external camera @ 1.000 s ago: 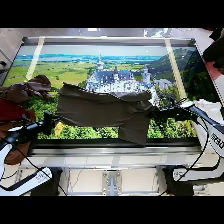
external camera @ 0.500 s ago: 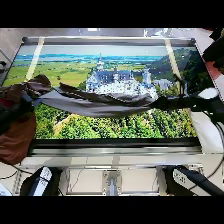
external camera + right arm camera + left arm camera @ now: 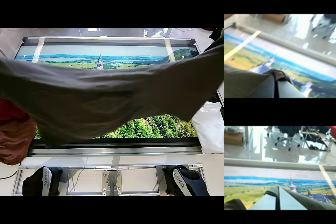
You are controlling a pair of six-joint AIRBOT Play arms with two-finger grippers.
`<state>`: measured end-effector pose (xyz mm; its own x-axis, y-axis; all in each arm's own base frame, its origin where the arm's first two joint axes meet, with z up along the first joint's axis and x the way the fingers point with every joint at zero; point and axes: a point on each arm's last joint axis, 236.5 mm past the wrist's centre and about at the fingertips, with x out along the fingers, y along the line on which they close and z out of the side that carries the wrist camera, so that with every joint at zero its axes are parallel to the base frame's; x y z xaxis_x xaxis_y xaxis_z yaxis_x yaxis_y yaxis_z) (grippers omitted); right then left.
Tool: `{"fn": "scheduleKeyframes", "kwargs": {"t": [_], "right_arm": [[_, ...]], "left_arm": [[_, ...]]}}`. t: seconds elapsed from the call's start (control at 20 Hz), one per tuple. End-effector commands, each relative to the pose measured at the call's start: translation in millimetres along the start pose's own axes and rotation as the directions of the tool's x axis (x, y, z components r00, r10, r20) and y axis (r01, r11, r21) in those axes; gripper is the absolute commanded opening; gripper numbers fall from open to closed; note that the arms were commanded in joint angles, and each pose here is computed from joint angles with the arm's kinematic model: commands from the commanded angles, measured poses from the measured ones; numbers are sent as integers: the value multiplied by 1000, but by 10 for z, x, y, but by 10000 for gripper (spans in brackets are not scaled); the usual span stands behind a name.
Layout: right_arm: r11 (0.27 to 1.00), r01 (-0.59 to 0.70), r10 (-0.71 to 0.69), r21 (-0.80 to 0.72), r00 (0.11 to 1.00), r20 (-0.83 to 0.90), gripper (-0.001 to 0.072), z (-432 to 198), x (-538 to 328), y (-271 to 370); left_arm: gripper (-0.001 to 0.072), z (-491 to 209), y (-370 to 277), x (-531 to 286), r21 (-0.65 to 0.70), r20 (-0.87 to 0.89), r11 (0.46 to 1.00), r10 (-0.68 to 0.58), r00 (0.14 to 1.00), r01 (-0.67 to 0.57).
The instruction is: Fold the shirts.
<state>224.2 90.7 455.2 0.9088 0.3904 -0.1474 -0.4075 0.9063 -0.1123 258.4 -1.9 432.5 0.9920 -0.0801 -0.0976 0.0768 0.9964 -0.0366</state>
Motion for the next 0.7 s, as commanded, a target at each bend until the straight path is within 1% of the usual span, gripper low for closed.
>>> {"fn": "scheduleKeyframes", "kwargs": {"t": [0.0,0.05,0.15,0.25,0.35,0.4,0.45,0.55,0.6,0.65], "right_arm": [[989,138,-137,-55,990,29,6,320,-204,-259],[994,107,-108,-34,994,-34,6,187,-13,-314],[999,31,-24,35,982,-186,7,-195,456,-434],[992,-16,55,127,948,-313,7,-618,1025,-645],[977,-25,116,213,896,-428,8,-1125,1556,-877],[964,-42,169,263,861,-480,8,-1405,1797,-914],[948,-54,221,313,821,-526,8,-1711,2054,-942],[925,-56,288,375,747,-600,8,-2340,2544,-984],[916,-40,302,398,722,-622,8,-2642,2780,-1021],[911,-13,299,413,708,-639,8,-2955,3024,-1091]], "left_arm": [[9,422,33,58,75,-4,997,30,1000,-30],[8,316,44,265,72,-53,997,7,999,-3],[8,-198,135,761,38,-253,999,-17,967,28],[8,-884,313,1263,24,-480,1000,8,877,4],[9,-1531,570,1718,56,-640,996,85,763,-64],[9,-1848,642,1927,63,-700,995,98,707,-76],[9,-2168,653,2123,53,-752,996,84,654,-67],[9,-2737,646,2486,41,-815,998,61,576,-47],[9,-3004,647,2697,38,-828,998,54,559,-41],[9,-3226,666,2921,32,-824,998,54,563,-49]]}}
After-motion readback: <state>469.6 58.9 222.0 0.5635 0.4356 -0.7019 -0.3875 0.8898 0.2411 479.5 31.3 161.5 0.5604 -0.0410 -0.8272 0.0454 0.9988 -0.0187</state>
